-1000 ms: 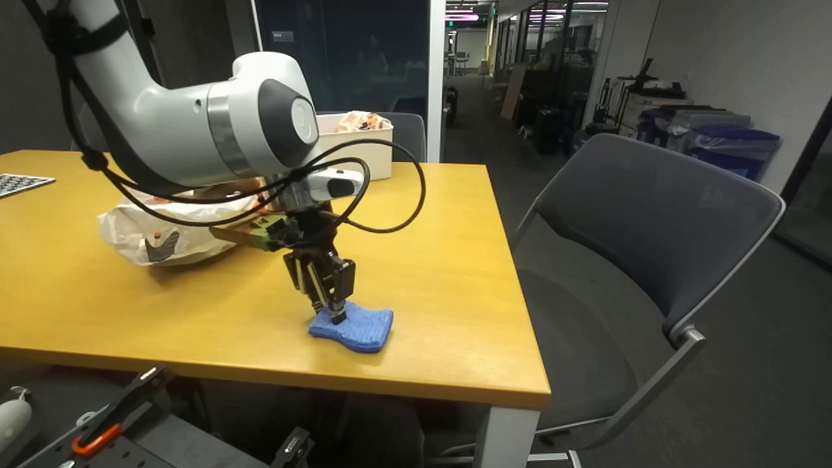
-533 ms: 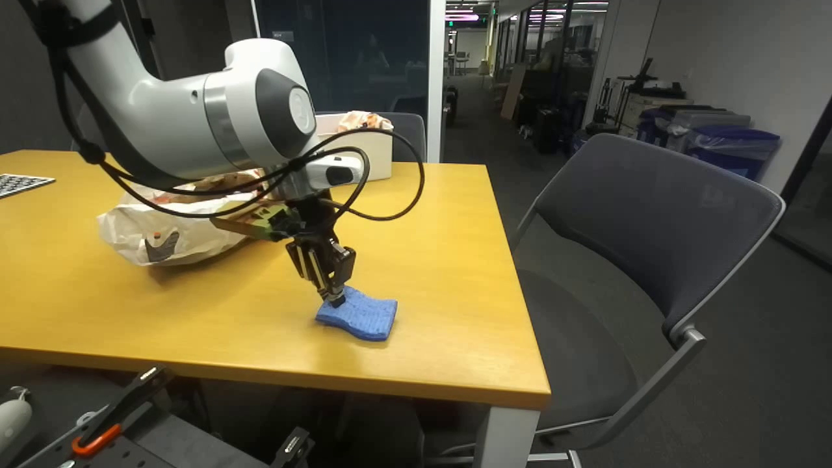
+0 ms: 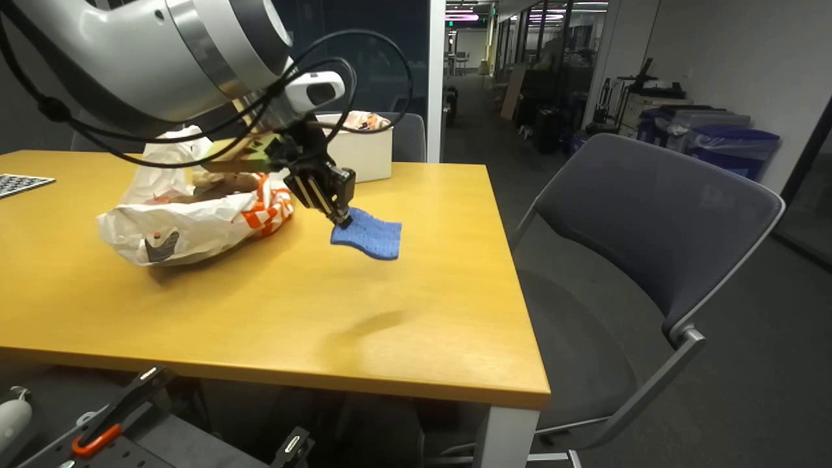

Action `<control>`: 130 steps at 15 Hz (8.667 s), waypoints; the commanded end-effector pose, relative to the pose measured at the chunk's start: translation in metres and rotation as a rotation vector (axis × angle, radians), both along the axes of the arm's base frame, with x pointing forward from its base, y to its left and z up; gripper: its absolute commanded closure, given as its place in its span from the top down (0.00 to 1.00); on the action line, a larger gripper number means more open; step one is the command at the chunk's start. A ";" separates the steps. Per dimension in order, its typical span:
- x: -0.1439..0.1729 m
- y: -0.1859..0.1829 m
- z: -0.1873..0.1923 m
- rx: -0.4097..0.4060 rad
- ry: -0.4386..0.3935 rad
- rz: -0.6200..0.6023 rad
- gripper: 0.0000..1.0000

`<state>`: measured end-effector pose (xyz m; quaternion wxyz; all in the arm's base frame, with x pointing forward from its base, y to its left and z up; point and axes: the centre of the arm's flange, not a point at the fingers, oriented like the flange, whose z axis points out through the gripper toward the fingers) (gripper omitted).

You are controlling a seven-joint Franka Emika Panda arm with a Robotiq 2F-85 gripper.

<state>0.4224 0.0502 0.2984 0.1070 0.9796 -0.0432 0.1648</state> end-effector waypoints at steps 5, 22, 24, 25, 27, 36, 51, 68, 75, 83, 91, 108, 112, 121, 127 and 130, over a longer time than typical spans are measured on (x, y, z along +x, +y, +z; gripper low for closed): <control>-0.080 0.122 0.078 0.065 -0.247 0.317 0.06; -0.148 0.323 0.032 0.230 -0.064 1.236 0.06; -0.144 0.330 0.013 0.180 -0.013 1.322 0.06; -0.146 0.334 0.009 0.140 0.010 1.366 0.06; -0.157 0.340 0.018 0.090 0.037 1.465 0.06; -0.098 0.336 0.083 -0.056 -0.065 1.580 0.06; -0.054 0.291 0.084 -0.028 0.010 1.390 0.94; -0.026 0.195 0.081 0.222 0.324 0.799 1.00; 0.004 0.188 0.026 0.314 0.191 0.697 1.00; -0.010 0.210 -0.028 0.325 0.128 0.690 1.00; -0.028 0.217 -0.053 0.252 -0.014 0.749 1.00; -0.045 0.217 -0.028 0.217 -0.240 0.806 1.00; -0.027 0.204 -0.032 0.170 -0.283 0.741 1.00; -0.019 0.185 -0.057 0.122 -0.209 0.714 0.74; -0.018 0.185 -0.057 0.108 -0.214 0.727 0.26; -0.016 0.183 -0.055 0.107 -0.222 0.724 0.14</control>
